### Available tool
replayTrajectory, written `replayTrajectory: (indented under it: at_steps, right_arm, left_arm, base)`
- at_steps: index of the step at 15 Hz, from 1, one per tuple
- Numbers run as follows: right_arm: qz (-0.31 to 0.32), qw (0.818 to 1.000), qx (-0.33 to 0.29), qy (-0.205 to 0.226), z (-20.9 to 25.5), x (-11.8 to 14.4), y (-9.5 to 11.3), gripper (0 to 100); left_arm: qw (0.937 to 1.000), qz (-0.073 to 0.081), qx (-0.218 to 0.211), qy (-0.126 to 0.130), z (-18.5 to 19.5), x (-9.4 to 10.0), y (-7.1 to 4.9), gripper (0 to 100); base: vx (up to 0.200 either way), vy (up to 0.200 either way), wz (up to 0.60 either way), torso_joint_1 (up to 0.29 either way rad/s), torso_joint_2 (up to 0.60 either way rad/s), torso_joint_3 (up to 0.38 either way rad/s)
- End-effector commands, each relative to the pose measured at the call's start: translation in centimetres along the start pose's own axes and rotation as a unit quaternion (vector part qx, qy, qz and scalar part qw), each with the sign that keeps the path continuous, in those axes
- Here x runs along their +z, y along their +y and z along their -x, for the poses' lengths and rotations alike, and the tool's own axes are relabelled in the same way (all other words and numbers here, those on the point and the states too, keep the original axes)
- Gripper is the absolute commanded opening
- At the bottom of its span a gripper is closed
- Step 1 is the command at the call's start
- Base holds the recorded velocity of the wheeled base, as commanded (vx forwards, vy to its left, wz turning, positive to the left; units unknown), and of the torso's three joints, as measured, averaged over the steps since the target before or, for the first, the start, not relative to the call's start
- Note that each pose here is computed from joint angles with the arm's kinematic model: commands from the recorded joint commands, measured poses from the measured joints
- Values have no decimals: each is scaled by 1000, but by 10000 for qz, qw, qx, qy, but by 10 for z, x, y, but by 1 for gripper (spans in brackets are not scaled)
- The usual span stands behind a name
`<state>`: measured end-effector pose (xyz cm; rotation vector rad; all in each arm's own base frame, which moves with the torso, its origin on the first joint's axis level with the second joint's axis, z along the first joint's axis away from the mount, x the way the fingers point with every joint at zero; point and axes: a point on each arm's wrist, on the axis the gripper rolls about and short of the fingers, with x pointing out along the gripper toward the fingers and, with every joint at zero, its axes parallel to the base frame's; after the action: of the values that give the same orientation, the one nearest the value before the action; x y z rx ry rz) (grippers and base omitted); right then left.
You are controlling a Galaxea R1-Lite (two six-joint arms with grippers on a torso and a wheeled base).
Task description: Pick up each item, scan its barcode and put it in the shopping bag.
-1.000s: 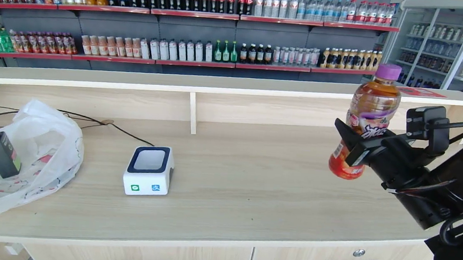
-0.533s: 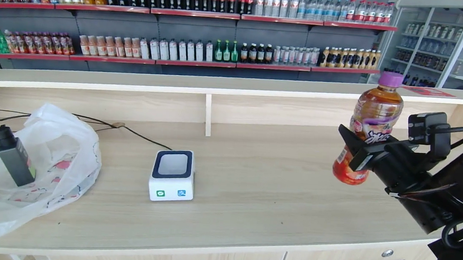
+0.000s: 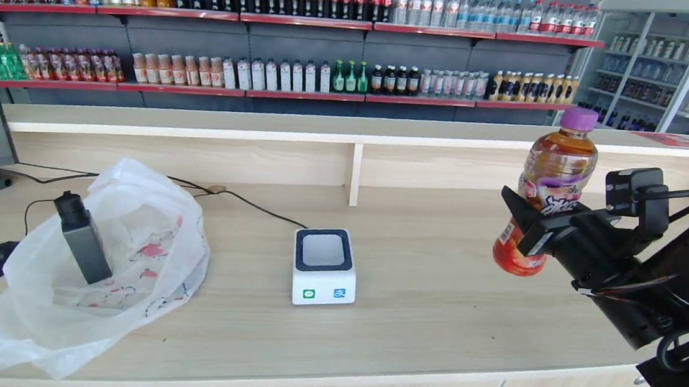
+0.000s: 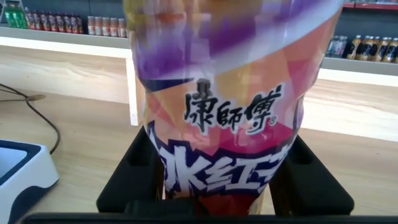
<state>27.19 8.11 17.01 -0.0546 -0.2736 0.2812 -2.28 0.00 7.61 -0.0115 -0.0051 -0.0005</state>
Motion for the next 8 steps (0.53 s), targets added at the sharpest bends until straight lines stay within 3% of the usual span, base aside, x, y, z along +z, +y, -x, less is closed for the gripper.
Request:
replayTrajectory:
  at_steps: [1, 8]
  right_arm:
    - [3, 10000, 1, -25, 1, 2, 0, 0]
    - [2, 10000, 9, 59, 7, 0, 0, 0]
  left_arm:
    - [10000, 4, 2, -5, 0, 0, 0, 0]
    - [10000, 4, 2, -5, 0, 0, 0, 0]
  base:
    - [0, 200, 0, -2, 2, -2]
    - [0, 200, 0, 2, 0, 2]
